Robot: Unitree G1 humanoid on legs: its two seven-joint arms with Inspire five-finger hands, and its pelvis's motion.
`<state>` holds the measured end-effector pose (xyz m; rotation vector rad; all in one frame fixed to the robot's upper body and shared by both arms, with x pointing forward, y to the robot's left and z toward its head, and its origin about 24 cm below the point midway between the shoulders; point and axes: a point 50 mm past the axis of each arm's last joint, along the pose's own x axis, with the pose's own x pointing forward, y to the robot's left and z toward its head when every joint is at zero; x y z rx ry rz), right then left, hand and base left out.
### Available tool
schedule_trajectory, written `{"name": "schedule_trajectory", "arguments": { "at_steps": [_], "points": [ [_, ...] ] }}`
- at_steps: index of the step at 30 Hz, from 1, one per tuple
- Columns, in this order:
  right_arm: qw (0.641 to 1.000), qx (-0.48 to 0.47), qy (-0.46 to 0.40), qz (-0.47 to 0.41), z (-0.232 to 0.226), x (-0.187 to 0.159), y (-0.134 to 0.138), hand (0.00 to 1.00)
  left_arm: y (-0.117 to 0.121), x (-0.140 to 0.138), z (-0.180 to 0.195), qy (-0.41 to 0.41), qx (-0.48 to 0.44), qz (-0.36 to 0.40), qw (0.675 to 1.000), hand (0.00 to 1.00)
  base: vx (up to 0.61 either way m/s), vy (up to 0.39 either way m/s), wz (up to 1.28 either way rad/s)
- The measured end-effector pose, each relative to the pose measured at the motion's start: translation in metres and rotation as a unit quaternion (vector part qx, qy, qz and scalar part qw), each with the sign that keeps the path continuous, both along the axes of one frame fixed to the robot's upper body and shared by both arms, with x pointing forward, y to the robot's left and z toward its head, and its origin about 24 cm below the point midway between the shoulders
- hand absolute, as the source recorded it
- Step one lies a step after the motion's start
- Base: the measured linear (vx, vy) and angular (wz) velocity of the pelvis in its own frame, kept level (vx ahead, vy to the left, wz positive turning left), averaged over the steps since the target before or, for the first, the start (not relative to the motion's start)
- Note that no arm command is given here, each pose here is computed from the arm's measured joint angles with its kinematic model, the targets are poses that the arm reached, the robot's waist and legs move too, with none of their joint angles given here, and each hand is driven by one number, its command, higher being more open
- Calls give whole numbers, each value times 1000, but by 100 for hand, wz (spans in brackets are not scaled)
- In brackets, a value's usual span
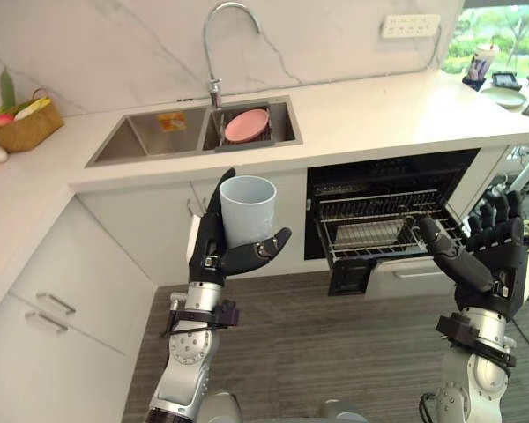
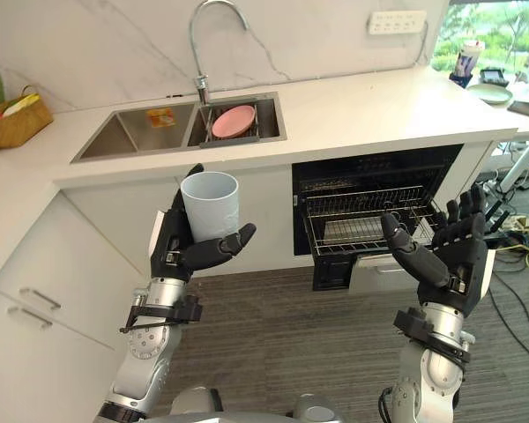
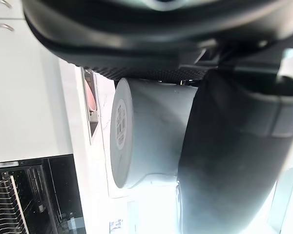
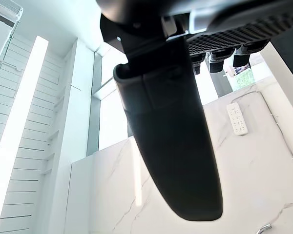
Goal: Walk over to the sink, pick up the cup, carry it to the dishwasher, place the cup inside the dishwasher, then close the dishwasher door
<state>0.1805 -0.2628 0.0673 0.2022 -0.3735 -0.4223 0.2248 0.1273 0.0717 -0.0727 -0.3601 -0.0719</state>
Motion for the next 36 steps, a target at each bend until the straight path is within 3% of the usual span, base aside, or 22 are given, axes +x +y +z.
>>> {"name": "schedule_trajectory", "arguments": {
  "at_steps": [3, 4, 5, 11, 13, 16, 36],
  "points": [
    [1000, 8, -8, 10, 1, 5, 7, 100, 3, -2, 6, -16, 7, -3, 1000, 0, 305, 193, -11],
    [999, 10, -18, 34, 5, 16, 17, 100, 8, -5, 5, -15, 6, 10, 1000, 0, 825, 561, -212],
    [994, 18, 13, 112, -4, 34, 46, 100, 17, -7, 18, -50, -14, 61, 997, 0, 859, 597, -211],
    [991, 37, 8, 125, -3, 39, 57, 100, 26, -4, 21, -56, -15, 87, 995, 0, 216, 203, -83],
    [985, 47, 7, 163, -6, 42, 74, 100, 45, -13, 30, -73, -23, 158, 984, 0, -53, 121, -172],
    [984, 35, 6, 177, -4, 44, 77, 100, 56, -18, 53, -139, -31, 188, 972, 0, 0, 126, -127],
    [968, 10, 26, 250, -1, 45, 90, 100, 33, -13, 30, -75, -48, 158, 983, 0, 6, -43, -11]
  ]
}}
